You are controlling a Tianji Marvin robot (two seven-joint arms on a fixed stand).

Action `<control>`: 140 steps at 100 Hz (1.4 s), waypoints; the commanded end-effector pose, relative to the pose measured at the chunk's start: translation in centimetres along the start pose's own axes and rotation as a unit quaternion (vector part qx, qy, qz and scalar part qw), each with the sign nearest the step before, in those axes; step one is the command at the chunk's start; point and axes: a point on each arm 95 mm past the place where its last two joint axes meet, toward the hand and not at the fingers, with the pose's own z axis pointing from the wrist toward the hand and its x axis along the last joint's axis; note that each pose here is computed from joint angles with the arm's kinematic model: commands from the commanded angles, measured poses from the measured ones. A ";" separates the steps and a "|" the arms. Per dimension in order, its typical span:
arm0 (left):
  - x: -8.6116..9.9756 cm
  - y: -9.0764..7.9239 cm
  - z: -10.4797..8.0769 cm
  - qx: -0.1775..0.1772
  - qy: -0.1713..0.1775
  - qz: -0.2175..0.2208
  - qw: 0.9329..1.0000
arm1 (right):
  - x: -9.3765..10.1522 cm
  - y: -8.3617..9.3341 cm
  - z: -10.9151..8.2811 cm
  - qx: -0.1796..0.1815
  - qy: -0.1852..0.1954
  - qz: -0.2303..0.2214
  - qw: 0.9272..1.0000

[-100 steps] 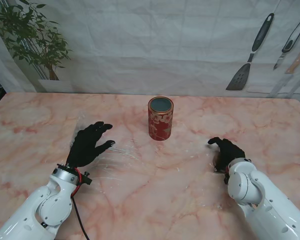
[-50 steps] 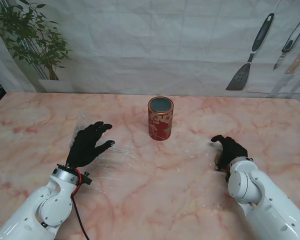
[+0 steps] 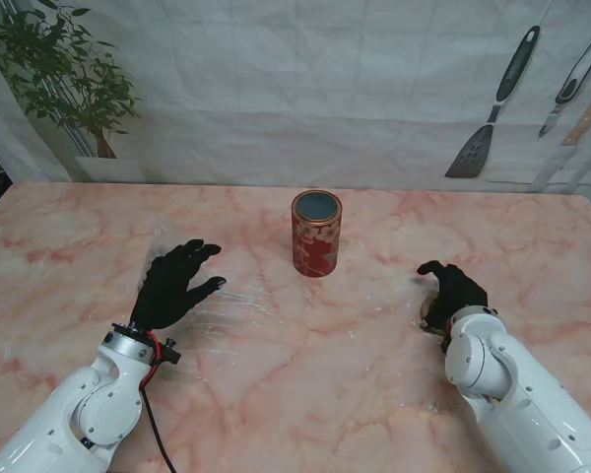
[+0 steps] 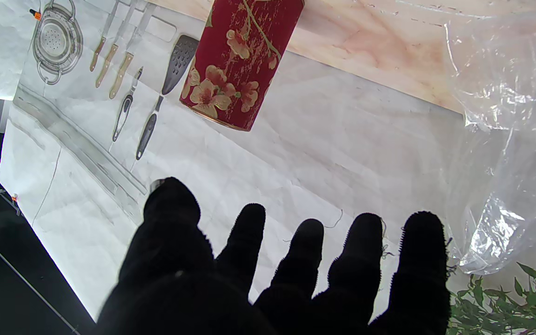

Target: Insert tea bags into the tea bag box

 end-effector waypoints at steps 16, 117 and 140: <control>0.1 0.0 0.1 -0.003 0.002 -0.002 1.000 | 0.2 -0.1 0.2 0.011 -0.001 -0.005 1.000; 0.1 0.1 0.3 0.004 0.000 -0.001 1.000 | -0.1 -1.9 0.0 -0.009 0.000 0.028 1.000; 0.2 0.1 0.3 0.003 -0.002 0.006 1.000 | 0.4 -1.7 0.3 -0.040 0.005 0.043 0.998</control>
